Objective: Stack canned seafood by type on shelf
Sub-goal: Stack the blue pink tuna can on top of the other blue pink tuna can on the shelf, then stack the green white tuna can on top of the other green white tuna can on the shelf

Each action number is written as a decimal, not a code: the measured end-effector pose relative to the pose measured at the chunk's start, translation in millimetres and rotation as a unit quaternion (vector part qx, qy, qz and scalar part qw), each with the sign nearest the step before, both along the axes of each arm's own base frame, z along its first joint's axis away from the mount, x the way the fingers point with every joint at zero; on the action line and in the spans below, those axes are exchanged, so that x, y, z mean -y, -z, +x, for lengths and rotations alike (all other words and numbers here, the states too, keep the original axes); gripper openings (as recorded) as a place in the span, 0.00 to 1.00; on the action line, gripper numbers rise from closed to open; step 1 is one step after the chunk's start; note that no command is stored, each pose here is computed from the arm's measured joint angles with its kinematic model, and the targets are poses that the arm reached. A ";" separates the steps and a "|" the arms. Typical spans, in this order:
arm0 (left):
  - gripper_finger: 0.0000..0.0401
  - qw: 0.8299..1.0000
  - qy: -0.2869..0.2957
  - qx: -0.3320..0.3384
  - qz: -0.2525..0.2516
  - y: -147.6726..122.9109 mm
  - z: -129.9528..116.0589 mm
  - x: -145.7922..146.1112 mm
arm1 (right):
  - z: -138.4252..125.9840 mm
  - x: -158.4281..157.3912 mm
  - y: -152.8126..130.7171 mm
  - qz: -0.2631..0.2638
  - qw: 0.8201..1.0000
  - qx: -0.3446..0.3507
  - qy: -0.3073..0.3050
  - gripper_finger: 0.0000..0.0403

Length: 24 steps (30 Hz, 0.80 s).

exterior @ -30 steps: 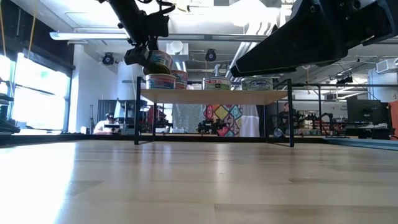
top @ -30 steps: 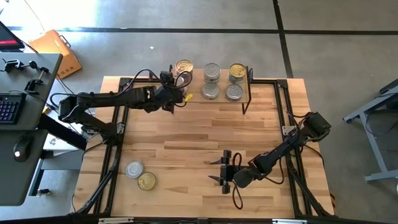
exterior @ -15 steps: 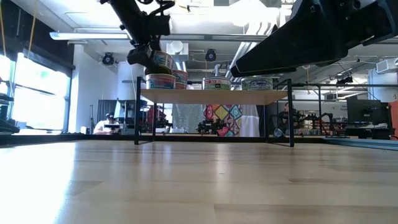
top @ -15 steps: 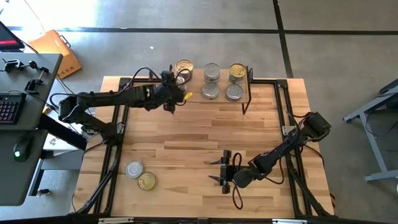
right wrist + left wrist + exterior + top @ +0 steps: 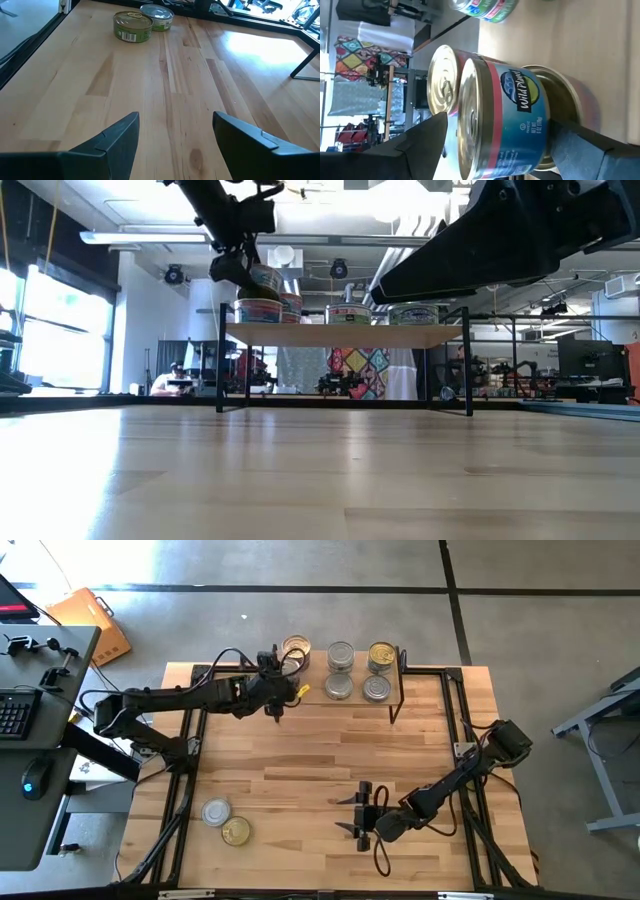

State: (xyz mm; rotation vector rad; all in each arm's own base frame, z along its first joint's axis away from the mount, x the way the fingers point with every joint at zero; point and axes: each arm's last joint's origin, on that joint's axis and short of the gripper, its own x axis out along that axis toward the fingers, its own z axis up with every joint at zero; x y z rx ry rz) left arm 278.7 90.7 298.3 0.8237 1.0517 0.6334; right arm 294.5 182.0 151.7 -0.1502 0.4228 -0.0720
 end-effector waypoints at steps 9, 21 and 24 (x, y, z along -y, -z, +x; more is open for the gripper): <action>0.77 0.999 -0.013 -0.010 -0.032 6.5 -4.2 7.2 | -0.2 0.1 0.6 -0.002 1.000 -0.003 0.000 0.61; 0.77 0.999 -0.017 0.020 -0.040 -7.7 -3.3 6.7 | 0.0 0.8 0.8 0.001 1.000 -0.003 0.003 0.61; 0.77 0.999 -0.019 0.015 -0.045 -14.4 -4.6 8.9 | -0.4 1.1 1.7 0.004 1.000 -0.007 0.005 0.61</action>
